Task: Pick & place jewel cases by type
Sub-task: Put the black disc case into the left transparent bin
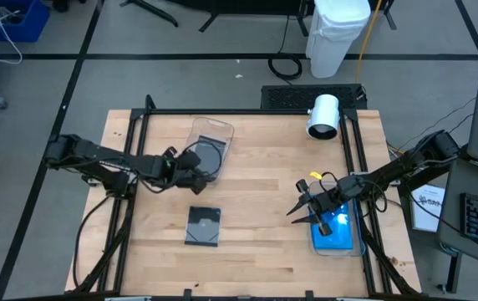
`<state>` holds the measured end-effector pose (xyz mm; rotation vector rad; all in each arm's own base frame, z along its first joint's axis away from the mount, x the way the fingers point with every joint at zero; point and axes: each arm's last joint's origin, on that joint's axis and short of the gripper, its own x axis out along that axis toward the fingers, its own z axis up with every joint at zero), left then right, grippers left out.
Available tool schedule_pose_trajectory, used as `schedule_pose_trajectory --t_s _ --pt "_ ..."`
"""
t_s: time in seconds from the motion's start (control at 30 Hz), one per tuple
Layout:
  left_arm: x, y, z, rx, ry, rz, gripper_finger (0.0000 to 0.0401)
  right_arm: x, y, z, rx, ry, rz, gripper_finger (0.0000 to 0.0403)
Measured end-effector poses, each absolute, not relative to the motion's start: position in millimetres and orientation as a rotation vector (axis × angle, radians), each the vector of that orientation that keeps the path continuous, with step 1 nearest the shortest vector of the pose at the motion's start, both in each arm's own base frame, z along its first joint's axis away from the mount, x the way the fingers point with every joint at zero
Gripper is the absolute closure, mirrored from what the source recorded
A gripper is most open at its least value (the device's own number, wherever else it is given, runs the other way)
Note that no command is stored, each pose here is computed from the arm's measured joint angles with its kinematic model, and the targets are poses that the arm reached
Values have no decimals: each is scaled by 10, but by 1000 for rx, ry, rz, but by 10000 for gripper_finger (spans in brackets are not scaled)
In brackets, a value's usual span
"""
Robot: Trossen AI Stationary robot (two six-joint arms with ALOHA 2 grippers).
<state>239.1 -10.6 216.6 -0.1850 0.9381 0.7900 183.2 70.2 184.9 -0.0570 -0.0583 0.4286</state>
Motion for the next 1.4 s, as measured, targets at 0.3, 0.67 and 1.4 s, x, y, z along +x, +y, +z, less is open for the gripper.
schedule_pose_trajectory --t_s 0.3,0.67,1.4 --pt "2488 -638 2199 -287 998 181 240 1831 703 1852 -10 -51 433 293" --pt "2296 -1170 2213 -98 915 113 287 1831 703 1853 -13 -54 432 293" --pt "2264 -1641 2347 -89 884 -214 398 1832 702 1844 -6 -42 430 293"
